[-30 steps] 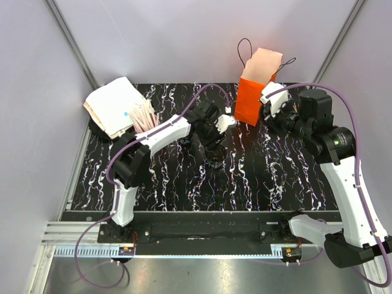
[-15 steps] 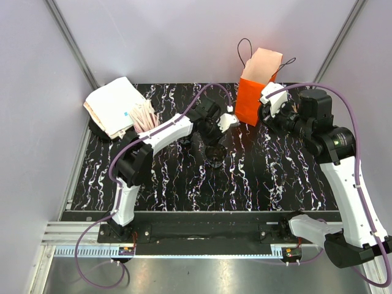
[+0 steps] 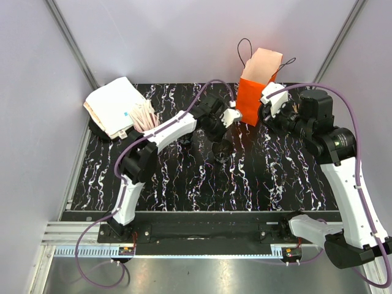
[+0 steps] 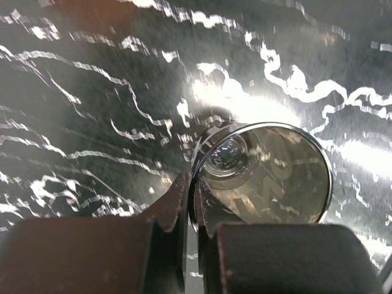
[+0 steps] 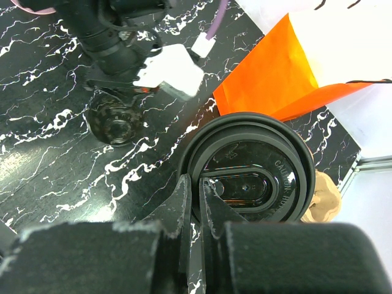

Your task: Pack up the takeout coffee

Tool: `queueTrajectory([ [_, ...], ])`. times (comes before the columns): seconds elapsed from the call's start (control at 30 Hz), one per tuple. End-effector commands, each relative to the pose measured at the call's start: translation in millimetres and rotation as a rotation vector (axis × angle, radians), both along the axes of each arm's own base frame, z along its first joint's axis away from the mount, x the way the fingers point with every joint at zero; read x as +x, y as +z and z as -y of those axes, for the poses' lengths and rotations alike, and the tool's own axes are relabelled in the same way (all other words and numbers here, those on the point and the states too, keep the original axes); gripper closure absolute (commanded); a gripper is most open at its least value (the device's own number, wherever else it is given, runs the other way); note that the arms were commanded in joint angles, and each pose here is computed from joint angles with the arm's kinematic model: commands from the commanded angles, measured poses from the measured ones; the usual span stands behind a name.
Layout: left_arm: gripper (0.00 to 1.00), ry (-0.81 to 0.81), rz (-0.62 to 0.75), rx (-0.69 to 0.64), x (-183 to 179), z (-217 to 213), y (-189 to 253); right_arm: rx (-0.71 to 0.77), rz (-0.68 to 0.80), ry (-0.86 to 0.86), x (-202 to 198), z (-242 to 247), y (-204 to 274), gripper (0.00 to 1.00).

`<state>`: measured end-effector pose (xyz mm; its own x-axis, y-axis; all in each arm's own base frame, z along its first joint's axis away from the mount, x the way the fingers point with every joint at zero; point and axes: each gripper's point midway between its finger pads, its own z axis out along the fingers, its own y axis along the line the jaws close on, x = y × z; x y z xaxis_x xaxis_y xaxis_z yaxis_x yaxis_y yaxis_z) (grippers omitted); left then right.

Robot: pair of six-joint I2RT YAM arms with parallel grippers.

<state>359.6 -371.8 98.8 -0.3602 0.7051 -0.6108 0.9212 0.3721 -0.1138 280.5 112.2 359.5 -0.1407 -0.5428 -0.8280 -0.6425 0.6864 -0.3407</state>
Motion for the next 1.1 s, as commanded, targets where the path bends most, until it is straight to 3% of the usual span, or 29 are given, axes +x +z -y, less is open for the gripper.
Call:
queueTrajectory([
  [0.0, 0.97, 0.017, 0.005, -0.083, 14, 23, 22, 0.045, 0.06, 0.009, -4, -2, 24, 1.0],
  [0.3, 0.96, 0.046, -0.008, -0.076, 30, 35, 14, 0.044, 0.059, 0.009, -5, -2, 22, 1.0],
  [0.6, 0.59, 0.055, 0.002, -0.093, 31, 35, 26, 0.047, 0.04, 0.025, -3, -5, 17, 1.0],
  [0.73, 0.44, 0.072, 0.023, -0.143, 32, 33, 55, 0.05, 0.021, 0.046, -3, -10, 12, 1.0],
  [1.0, 0.02, 0.154, 0.031, -0.25, 40, 3, 112, 0.038, -0.063, 0.122, -5, -22, -9, 1.0],
  [1.07, 0.01, 0.186, 0.021, -0.276, 42, -11, 124, 0.027, -0.08, 0.141, -5, -23, -13, 1.0],
])
